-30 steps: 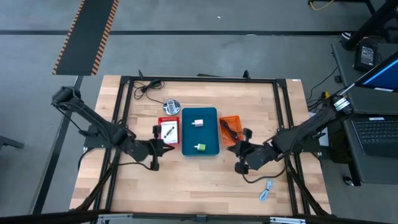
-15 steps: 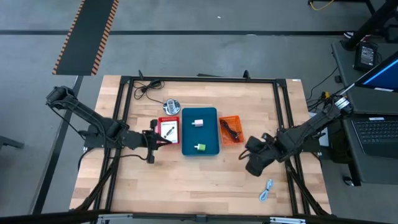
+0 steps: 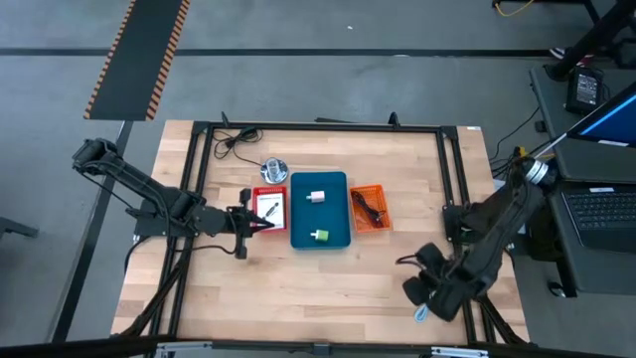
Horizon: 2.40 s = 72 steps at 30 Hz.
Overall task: Pick and place items into bin
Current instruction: Put the light blue USB cable into the orange bin
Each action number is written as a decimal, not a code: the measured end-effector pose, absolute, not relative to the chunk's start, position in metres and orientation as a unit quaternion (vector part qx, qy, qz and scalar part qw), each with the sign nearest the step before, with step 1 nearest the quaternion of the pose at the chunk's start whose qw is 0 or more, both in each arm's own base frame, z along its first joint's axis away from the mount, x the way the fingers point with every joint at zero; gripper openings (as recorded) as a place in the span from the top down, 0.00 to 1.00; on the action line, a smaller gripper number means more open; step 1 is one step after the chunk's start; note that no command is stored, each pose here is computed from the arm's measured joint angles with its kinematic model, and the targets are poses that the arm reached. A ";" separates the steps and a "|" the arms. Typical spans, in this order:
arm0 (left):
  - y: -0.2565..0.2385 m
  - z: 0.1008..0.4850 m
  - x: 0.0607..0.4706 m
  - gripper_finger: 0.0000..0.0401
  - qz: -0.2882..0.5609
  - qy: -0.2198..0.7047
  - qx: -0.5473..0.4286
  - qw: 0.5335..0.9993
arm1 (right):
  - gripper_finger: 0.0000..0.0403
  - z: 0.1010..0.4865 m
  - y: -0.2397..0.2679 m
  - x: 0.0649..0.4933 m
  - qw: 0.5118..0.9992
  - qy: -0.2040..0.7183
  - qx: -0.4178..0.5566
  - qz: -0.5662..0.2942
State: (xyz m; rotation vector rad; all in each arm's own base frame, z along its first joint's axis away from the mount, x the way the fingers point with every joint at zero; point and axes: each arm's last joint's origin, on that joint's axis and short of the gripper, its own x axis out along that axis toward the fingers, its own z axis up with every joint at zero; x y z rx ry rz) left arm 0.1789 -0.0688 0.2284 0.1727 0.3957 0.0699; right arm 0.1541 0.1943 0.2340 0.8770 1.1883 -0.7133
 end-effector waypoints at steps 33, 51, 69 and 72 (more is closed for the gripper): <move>-0.069 0.227 0.178 1.00 0.034 0.204 0.084 0.975 | 1.00 0.185 0.278 0.177 0.620 0.540 0.412 -0.393; -0.069 0.227 0.178 0.99 0.034 0.204 0.084 0.975 | 1.00 0.185 0.285 0.178 0.582 0.571 0.442 -0.375; -0.069 0.227 0.178 0.99 0.032 0.204 0.071 0.976 | 1.00 0.185 0.287 0.177 0.548 0.593 0.453 -0.377; -0.069 0.227 0.178 1.00 0.024 0.205 0.070 0.976 | 0.98 0.186 0.288 0.177 0.548 0.593 0.455 -0.375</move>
